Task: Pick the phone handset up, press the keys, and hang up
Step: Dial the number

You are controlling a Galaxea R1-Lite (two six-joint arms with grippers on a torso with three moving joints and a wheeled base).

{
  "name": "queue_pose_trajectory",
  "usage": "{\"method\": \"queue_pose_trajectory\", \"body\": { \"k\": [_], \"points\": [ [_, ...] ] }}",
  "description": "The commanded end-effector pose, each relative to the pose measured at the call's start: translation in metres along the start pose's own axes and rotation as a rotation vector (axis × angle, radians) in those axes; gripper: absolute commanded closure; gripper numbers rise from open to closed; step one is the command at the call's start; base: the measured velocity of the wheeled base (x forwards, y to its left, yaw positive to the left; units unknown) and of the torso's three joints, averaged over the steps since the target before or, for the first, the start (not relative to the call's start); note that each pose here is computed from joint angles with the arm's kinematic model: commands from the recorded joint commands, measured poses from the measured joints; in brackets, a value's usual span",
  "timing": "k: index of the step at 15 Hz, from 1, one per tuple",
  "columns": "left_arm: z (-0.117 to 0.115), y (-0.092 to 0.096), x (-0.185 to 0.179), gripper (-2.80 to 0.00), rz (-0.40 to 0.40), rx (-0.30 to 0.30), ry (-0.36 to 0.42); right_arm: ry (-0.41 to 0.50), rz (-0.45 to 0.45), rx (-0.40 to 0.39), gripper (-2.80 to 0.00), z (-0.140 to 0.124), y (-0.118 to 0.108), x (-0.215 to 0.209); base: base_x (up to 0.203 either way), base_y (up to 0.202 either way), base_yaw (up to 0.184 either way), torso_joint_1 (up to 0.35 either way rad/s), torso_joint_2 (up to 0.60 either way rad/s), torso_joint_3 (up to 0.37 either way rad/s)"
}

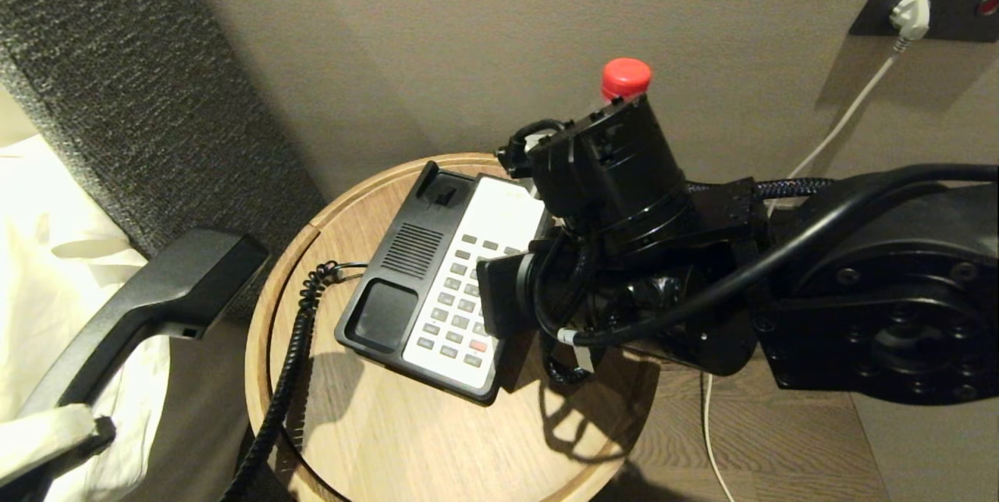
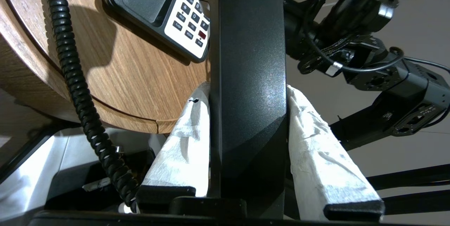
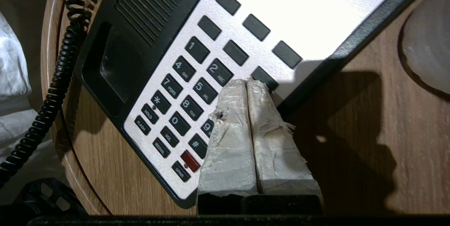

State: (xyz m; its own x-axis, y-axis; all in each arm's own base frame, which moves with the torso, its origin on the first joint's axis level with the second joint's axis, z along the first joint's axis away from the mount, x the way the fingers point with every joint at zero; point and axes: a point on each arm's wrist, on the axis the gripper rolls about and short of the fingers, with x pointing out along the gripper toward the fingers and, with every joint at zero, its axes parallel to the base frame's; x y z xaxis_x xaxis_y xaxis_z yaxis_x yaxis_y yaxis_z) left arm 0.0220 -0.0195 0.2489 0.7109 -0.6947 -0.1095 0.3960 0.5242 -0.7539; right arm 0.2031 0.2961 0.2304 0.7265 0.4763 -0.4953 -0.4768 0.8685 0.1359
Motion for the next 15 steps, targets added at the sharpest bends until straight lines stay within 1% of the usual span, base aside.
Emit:
{"method": "queue_pose_trajectory", "body": {
  "k": [1,4,7,11,15],
  "points": [
    [-0.001,0.001,-0.001,0.0,-0.002,-0.005,0.003,-0.026,0.008,0.013,0.0,0.006,0.0,-0.009,0.0,0.0,0.0,0.0,0.0,0.0],
    [-0.001,0.001,-0.001,0.0,-0.004,-0.006,0.003,-0.045,0.022,0.023,0.0,0.01,0.001,-0.019,0.0,0.0,0.0,0.0,0.0,0.0],
    [-0.003,0.003,0.0,0.0,0.001,-0.008,0.01,-0.041,0.04,0.021,0.0,0.008,0.005,-0.02,0.0,0.0,0.0,0.0,0.0,0.0],
    [-0.004,0.004,0.0,0.0,-0.001,-0.008,0.014,-0.006,0.052,0.004,0.0,-0.002,0.013,-0.011,0.0,0.0,0.0,0.0,0.0,0.0],
    [-0.004,0.004,0.0,0.0,0.0,-0.007,0.013,0.004,0.042,-0.003,0.0,-0.005,0.014,-0.006,0.0,0.0,0.0,0.0,0.0,0.0]
  ]
}}
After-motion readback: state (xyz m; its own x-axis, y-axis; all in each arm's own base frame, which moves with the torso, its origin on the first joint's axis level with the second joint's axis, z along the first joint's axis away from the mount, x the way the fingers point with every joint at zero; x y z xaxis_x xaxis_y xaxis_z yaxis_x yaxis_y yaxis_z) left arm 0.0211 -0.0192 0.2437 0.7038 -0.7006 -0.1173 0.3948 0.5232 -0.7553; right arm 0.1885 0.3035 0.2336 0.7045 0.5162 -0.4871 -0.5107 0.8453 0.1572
